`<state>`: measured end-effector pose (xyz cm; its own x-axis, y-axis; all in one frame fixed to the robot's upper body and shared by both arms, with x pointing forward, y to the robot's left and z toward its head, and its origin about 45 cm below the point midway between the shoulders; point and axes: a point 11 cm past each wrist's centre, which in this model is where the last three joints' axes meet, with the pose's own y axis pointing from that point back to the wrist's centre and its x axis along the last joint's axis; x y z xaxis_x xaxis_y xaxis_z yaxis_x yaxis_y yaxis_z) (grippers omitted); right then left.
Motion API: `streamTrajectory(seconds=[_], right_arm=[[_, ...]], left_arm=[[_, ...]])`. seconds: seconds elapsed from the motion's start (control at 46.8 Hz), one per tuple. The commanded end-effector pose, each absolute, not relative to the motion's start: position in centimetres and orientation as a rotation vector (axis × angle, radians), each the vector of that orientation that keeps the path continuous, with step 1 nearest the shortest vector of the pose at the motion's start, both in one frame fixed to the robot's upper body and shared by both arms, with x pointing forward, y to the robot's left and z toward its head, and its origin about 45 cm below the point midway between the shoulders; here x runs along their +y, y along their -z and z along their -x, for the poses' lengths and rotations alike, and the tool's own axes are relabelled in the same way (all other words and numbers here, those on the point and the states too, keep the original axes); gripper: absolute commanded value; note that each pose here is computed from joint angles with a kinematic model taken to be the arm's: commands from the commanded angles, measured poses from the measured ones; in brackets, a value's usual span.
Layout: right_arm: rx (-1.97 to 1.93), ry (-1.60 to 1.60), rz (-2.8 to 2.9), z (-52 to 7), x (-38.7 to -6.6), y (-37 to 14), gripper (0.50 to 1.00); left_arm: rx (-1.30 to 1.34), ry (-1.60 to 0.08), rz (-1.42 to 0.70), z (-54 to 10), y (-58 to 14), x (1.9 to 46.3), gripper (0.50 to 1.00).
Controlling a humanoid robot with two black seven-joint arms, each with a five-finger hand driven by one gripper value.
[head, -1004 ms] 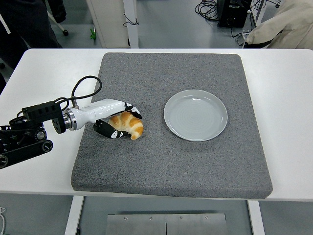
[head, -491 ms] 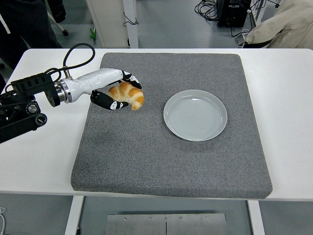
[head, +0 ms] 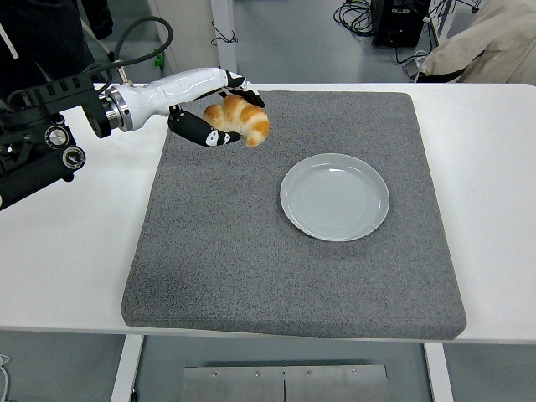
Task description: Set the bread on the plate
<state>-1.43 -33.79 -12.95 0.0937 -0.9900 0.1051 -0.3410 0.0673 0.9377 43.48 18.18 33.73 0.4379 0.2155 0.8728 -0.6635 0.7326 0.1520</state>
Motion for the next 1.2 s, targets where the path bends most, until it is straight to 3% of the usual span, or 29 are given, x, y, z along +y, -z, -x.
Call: streamTrajectory(seconds=[0.0, 0.534, 1.175], right_arm=[[-1.409, 0.88, -1.438, 1.4, -33.8, 13.0, 1.0], [-1.409, 0.878, -1.437, 1.4, -33.8, 13.0, 1.0], [-1.409, 0.878, -1.439, 1.3, -33.8, 13.0, 1.0]], left_arm=[[-0.979, -0.581, -0.526, -43.8, -33.9, 17.9, 0.634], [-1.043, -0.559, -0.481, -44.8, -36.2, 14.5, 0.64], [-1.002, -0.418, -0.471, -43.7, -30.4, 5.7, 0.645]])
